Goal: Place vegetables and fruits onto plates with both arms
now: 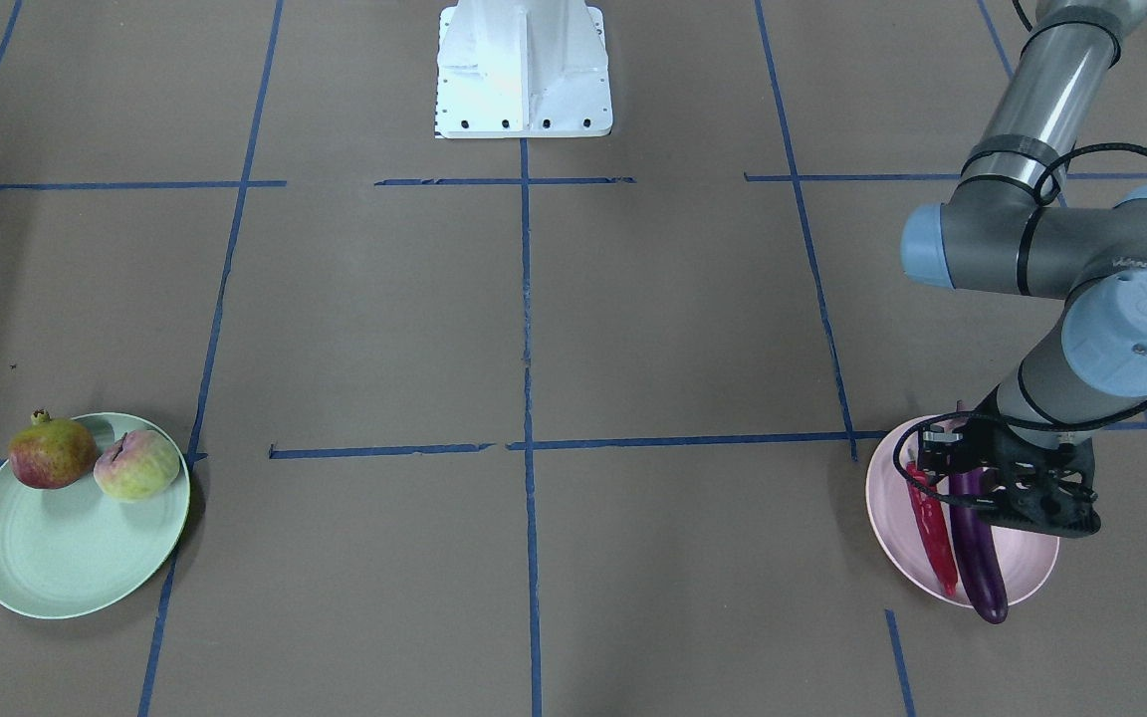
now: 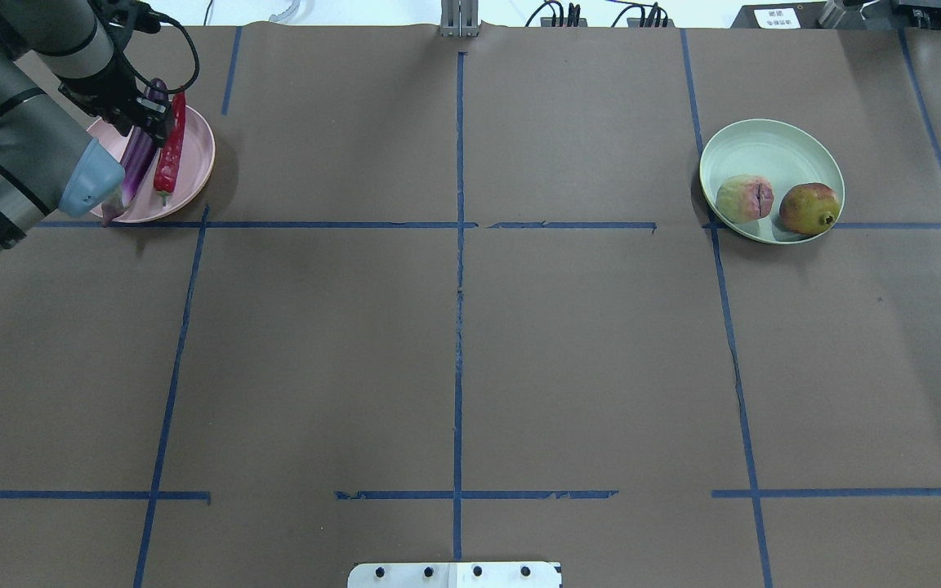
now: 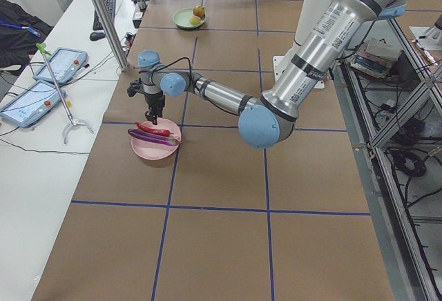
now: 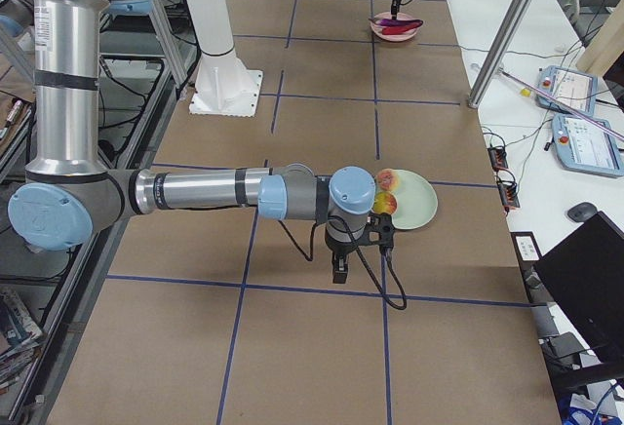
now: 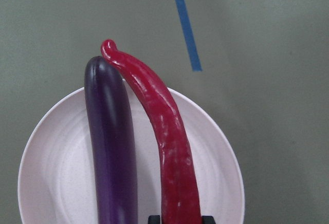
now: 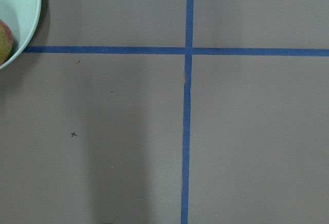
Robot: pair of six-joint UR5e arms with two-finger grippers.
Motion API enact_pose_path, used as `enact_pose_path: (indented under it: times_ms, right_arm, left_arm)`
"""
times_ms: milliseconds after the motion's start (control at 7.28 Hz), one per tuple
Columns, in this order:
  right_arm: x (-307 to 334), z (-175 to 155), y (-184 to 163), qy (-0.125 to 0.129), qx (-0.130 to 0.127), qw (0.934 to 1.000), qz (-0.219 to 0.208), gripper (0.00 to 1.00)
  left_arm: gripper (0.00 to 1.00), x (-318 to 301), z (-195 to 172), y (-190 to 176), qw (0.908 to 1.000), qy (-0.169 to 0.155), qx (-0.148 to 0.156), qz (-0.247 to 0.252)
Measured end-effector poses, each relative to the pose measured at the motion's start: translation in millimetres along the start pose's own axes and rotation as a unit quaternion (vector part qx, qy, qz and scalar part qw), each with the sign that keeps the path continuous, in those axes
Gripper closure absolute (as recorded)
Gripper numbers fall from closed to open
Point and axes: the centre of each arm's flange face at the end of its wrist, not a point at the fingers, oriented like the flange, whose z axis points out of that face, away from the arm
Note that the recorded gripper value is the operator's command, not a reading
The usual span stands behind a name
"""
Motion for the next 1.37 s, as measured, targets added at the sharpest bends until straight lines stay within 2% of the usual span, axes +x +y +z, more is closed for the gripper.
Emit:
enact_pose_path:
  times_ms: [412, 687, 962, 1099, 1374]
  right_arm:
    - [-1, -1, 0, 0.000, 0.001, 1.0000, -0.001, 0.00]
    - [-1, -1, -1, 0.000, 0.004, 1.0000, -0.004, 0.00]
    - [0, -1, -1, 0.000, 0.004, 1.0000, -0.004, 0.00]
    - [0, -1, -1, 0.000, 0.005, 1.0000, -0.004, 0.00]
    - [0, -1, -1, -0.001, 0.005, 1.0000, -0.003, 0.00]
  left_arm:
    - [0.00, -27, -2, 6, 0.9999, 0.010, -0.004, 0.009]
    - [0.00, -97, -17, 21, 0.9986, 0.043, -0.020, 0.022]
    - [0.00, -197, -50, 44, 0.9971, 0.056, -0.036, 0.037]
    - [0.00, -246, -70, 63, 0.9967, 0.054, -0.050, 0.034]
    - [0.00, -314, -91, 136, 0.9967, 0.053, -0.062, 0.000]
